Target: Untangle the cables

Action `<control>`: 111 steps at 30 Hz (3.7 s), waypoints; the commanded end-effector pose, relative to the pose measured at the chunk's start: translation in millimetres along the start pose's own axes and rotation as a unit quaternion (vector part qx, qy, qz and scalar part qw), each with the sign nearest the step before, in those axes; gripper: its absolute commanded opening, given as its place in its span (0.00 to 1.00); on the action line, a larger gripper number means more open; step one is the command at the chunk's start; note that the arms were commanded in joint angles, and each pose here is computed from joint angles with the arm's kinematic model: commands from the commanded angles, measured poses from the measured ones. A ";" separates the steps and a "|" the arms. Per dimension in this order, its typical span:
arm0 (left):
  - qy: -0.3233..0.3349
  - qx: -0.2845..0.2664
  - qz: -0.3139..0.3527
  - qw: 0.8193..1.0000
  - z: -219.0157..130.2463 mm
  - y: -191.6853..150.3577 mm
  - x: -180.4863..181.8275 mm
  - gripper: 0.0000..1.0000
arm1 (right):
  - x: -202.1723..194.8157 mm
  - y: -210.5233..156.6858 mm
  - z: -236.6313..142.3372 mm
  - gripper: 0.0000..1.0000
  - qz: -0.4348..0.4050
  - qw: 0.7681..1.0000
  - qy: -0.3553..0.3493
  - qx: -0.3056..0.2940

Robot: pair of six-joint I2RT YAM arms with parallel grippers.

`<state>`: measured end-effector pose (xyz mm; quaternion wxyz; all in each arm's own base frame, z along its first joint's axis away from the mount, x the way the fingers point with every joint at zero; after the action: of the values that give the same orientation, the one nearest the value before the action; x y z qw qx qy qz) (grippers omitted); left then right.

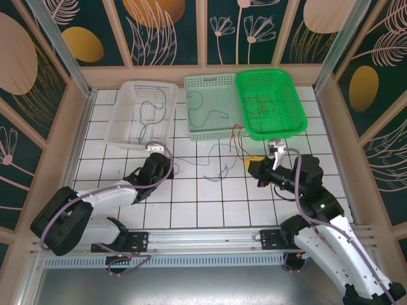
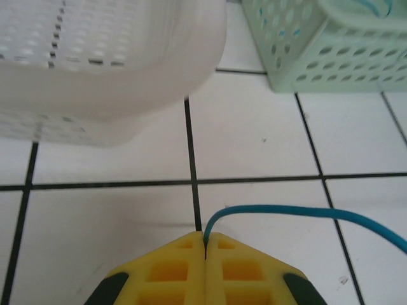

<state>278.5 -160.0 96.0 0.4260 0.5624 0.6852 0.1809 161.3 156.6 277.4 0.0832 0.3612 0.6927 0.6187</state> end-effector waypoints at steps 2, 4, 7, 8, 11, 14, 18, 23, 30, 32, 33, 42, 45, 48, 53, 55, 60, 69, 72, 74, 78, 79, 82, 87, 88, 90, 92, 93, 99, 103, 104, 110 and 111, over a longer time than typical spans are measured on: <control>-0.004 -0.040 0.011 0.999 -14.9 22.4 -5.2 0.00 | -2.0 -6.7 6.1 0.00 0.045 0.999 0.018 -0.021; -0.011 -0.058 0.005 0.998 -23.2 31.6 -7.9 0.00 | -10.0 -22.7 13.0 0.00 0.075 0.997 0.013 -0.009; -0.024 -0.090 -0.001 0.996 -36.2 48.4 -13.2 0.00 | -22.3 -49.3 22.9 0.00 0.124 0.992 -0.001 0.020; -0.027 -0.098 -0.001 0.995 -39.7 52.8 -14.5 0.00 | -26.5 -58.3 25.4 0.00 0.137 0.990 -0.009 0.032; -0.035 -0.125 -0.003 0.992 -51.2 67.8 -19.5 0.00 | -43.4 -81.6 28.2 0.00 0.168 0.982 -0.059 0.064; -0.045 -0.147 -0.007 0.988 -61.3 81.0 -24.3 0.00 | -62.9 -98.4 26.0 0.00 0.191 0.970 -0.125 0.087; -0.059 -0.184 -0.007 0.981 -78.8 105.6 -35.1 0.00 | -87.3 -123.5 27.7 0.00 0.225 0.946 -0.202 0.122; -0.088 -0.234 0.004 0.968 -111.9 144.0 -54.4 0.00 | -104.4 -141.3 33.7 0.00 0.238 0.931 -0.240 0.135; -0.123 -0.266 0.024 0.956 -145.6 182.7 -80.5 0.00 | -120.7 -174.9 26.7 0.00 0.238 0.900 -0.301 0.207; -0.122 -0.273 0.030 0.954 -148.1 188.9 -84.1 0.00 | -122.1 -182.6 25.2 0.00 0.244 0.893 -0.308 0.219; -0.119 -0.276 0.032 0.953 -149.8 192.5 -85.4 0.00 | -122.5 -184.6 25.1 0.00 0.246 0.892 -0.309 0.221; -0.053 -0.345 0.020 0.937 -192.3 218.3 -59.8 0.00 | -126.3 -182.5 20.3 0.00 0.243 0.895 -0.318 0.200; -0.038 -0.377 0.009 0.925 -219.1 228.7 -48.7 0.00 | -129.1 -185.5 19.3 0.00 0.249 0.890 -0.324 0.202; -0.029 -0.411 0.000 0.911 -249.3 241.1 -40.3 0.00 | -129.7 -185.3 21.3 0.00 0.246 0.891 -0.322 0.204; -0.026 -0.424 0.004 0.905 -272.5 255.1 -41.3 0.00 | -131.6 -185.7 22.9 0.00 0.243 0.891 -0.323 0.206; -0.028 -0.422 0.003 0.906 -272.5 255.8 -42.7 0.00 | -132.0 -186.1 22.9 0.00 0.244 0.891 -0.322 0.205; -0.059 -0.391 0.010 0.918 -251.4 245.6 -54.6 0.00 | -123.9 -172.5 30.8 0.00 0.232 0.911 -0.285 0.188; -0.106 -0.348 0.028 0.931 -224.9 237.9 -79.3 0.01 | -123.5 -125.6 23.3 0.75 0.157 0.930 -0.300 0.140; -0.111 -0.354 0.025 0.928 -229.5 241.8 -81.0 0.01 | -124.5 -116.8 22.3 0.84 0.145 0.929 -0.308 0.141; -0.109 -0.358 0.024 0.927 -232.1 244.3 -81.0 0.01 | -124.1 -109.9 22.4 0.91 0.143 0.930 -0.310 0.135; -0.115 -0.353 0.026 0.928 -227.6 243.3 -84.7 0.01 | -124.7 -97.5 20.3 0.95 0.137 0.929 -0.321 0.123; -0.120 -0.348 0.028 0.929 -225.3 242.3 -87.0 0.01 | -125.8 -94.0 18.0 0.95 0.134 0.927 -0.329 0.121; -0.151 -0.332 0.034 0.931 -216.1 238.5 -99.9 0.01 | -123.8 -79.3 16.1 0.95 0.111 0.932 -0.329 0.107; -0.200 -0.296 0.047 0.933 -198.3 235.0 -126.2 0.01 | -109.3 -46.3 25.6 0.92 0.065 0.956 -0.281 0.057; -0.205 -0.290 0.049 0.933 -195.0 233.8 -129.0 0.01 | -107.8 -40.6 26.8 0.91 0.055 0.958 -0.278 0.049; -0.217 -0.281 0.052 0.933 -189.6 231.3 -135.2 0.01 | -103.2 -27.5 30.0 0.90 0.029 0.962 -0.269 0.033; -0.223 -0.276 0.054 0.933 -186.5 230.1 -138.2 0.01 | -98.0 -15.6 34.7 0.90 0.008 0.966 -0.256 0.022; -0.224 -0.275 0.054 0.933 -185.5 230.1 -139.0 0.02 | -94.2 -8.4 38.0 0.90 -0.006 0.969 -0.246 0.017; -0.218 -0.291 0.052 0.930 -193.1 237.0 -137.6 0.02 | -67.4 28.1 73.5 0.93 -0.090 0.981 -0.174 0.006; -0.230 -0.309 0.049 0.921 -207.7 244.9 -139.2 0.02 | -44.5 50.5 102.5 0.96 -0.142 0.983 -0.117 -0.004; -0.238 -0.307 0.050 0.920 -208.6 245.3 -141.8 0.02 | -38.8 55.9 109.4 0.97 -0.153 0.983 -0.104 -0.011; -0.256 -0.291 0.051 0.920 -204.4 244.5 -151.5 0.02 | 1.1 76.3 142.4 0.99 -0.221 0.974 -0.016 -0.053; -0.259 -0.291 0.051 0.920 -204.6 244.8 -152.2 0.02 | 5.3 77.3 146.6 0.99 -0.232 0.971 -0.007 -0.056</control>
<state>272.2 -175.8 430.8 0.6995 0.4877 0.4560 0.2549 275.0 252.3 277.1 0.2262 0.2759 0.7449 0.5637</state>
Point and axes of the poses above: each hand's point on the last joint's axis, 136 mm out from that joint toward the fingers, its own z axis out along the fingers, its own x axis along the line the jaws close on, y = z × x, the point moved 3 cm from there along -z, back along the fingers, and after that the axes turned 10 degrees about -z, right-handed, at the moved point
